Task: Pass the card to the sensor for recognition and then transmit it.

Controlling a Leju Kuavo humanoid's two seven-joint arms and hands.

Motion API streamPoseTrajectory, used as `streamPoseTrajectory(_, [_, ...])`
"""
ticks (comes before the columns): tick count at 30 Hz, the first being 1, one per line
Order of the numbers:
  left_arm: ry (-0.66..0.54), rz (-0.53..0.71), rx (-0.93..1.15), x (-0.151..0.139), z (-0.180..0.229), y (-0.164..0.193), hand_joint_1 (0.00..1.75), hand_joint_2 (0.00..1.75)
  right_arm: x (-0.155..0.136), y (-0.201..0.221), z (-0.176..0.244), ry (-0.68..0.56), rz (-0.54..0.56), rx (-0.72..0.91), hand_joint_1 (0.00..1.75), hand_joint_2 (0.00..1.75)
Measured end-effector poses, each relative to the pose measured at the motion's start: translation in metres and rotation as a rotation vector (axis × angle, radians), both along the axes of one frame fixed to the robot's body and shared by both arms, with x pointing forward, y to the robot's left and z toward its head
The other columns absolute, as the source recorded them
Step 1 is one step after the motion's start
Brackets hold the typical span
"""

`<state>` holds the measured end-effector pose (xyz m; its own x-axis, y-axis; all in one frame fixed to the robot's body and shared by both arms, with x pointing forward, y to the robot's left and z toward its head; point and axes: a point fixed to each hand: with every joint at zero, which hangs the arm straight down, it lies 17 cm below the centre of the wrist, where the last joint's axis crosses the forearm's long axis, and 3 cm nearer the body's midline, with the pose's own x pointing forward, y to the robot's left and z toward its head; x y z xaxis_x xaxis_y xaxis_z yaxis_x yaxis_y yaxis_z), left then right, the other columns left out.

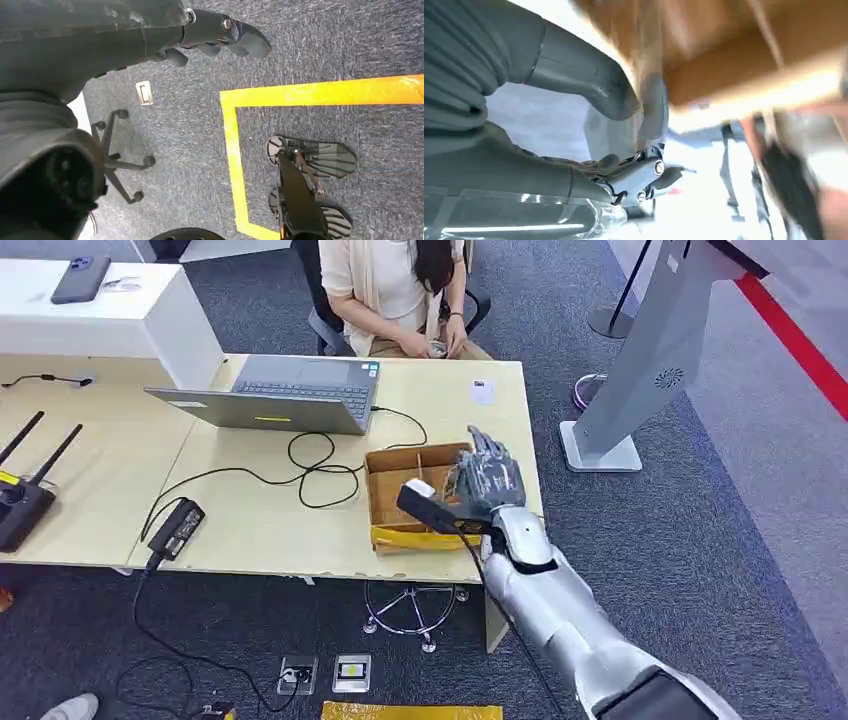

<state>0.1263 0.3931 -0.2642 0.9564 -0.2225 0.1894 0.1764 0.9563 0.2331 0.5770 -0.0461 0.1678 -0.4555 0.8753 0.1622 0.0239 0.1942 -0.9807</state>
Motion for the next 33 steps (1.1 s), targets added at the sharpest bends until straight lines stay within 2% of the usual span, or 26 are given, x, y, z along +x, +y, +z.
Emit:
streamPoseTrajectory(2, [-0.005,-0.002,-0.001,0.004,0.001,0.000,0.00,0.00,0.021,0.000,0.057,-0.095,0.012,-0.009,1.75,1.75])
streamPoseTrajectory(4, [-0.011,-0.003,-0.001,0.008,0.002,0.000,0.00,0.00,0.031,0.001,0.094,-0.161,0.025,-0.021,1.75,1.75])
streamPoseTrajectory(9, [-0.016,-0.005,-0.001,0.012,0.003,-0.001,0.00,0.00,0.041,0.008,0.156,-0.270,0.054,-0.052,1.75,1.75])
streamPoseTrajectory(11, [-0.016,-0.003,-0.001,0.012,0.003,0.000,0.00,0.00,0.041,0.013,0.165,-0.280,0.066,-0.061,1.75,1.75])
streamPoseTrajectory(19, [-0.019,-0.015,-0.002,0.014,0.003,0.000,0.00,0.00,0.038,0.030,0.170,-0.252,0.095,-0.086,1.75,1.75])
streamPoseTrajectory(25, [-0.031,-0.011,0.001,0.022,0.005,0.001,0.00,0.00,0.034,0.042,0.135,-0.110,0.108,-0.109,1.75,1.75])
streamPoseTrajectory(33, [-0.030,-0.023,-0.002,0.023,0.005,0.000,0.00,0.00,0.029,0.047,0.108,-0.042,0.081,-0.137,1.75,1.75])
